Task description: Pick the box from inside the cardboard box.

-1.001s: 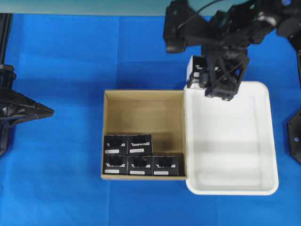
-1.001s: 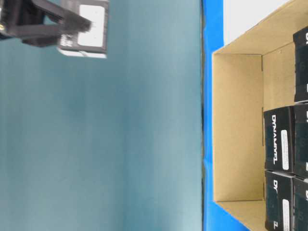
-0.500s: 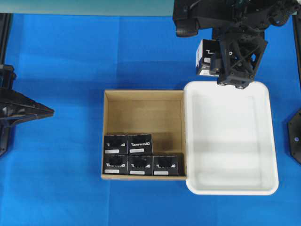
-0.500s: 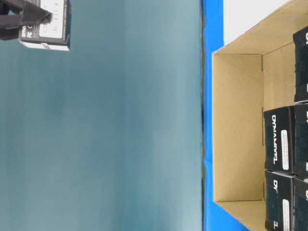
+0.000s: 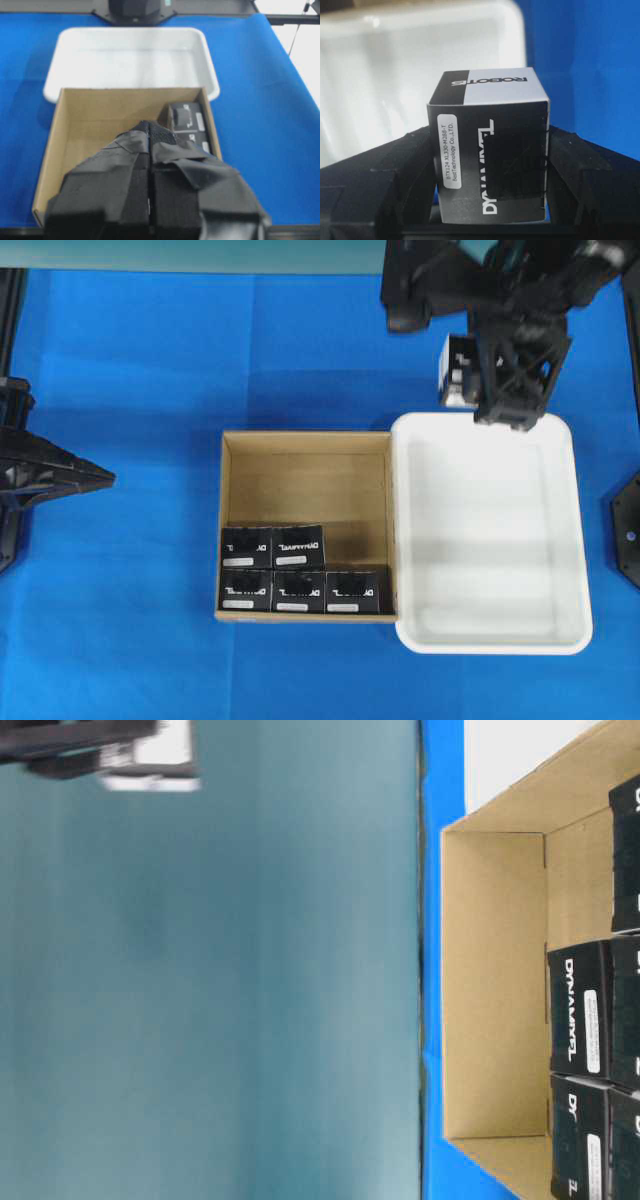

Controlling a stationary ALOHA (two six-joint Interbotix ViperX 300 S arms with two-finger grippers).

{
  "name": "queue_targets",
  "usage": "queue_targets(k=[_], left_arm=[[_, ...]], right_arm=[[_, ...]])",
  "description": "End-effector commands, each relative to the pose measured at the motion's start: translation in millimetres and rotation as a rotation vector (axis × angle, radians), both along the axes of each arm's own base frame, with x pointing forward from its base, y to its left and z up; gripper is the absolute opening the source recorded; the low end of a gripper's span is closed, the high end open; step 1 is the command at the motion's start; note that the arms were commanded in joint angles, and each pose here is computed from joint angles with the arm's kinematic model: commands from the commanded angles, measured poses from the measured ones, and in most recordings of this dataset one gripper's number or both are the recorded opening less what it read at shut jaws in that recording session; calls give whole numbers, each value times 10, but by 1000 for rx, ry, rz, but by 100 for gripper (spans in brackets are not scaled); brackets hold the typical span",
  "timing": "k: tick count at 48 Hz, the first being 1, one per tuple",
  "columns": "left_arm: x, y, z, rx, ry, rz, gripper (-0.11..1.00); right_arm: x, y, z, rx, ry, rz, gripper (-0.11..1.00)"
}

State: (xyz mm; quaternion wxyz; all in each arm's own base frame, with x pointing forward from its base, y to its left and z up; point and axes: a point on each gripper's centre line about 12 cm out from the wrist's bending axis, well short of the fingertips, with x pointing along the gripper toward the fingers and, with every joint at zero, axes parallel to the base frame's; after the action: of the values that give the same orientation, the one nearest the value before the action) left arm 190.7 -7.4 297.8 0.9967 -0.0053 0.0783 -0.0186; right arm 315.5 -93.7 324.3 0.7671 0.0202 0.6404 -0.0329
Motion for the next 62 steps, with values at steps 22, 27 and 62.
queue_targets(k=[22, 27, 62], left_arm=[[28, -4, 100, 1, -22, -2, -7], [28, -4, 100, 1, -22, -2, -7], [33, -4, 87, -1, -17, -1, -7]], right_arm=[[-163, 81, -1216, -6, -27, 2, 63], [-173, 121, -1355, 2, -47, -4, 63], [-29, 145, -2043, 9, -4, 15, 63]])
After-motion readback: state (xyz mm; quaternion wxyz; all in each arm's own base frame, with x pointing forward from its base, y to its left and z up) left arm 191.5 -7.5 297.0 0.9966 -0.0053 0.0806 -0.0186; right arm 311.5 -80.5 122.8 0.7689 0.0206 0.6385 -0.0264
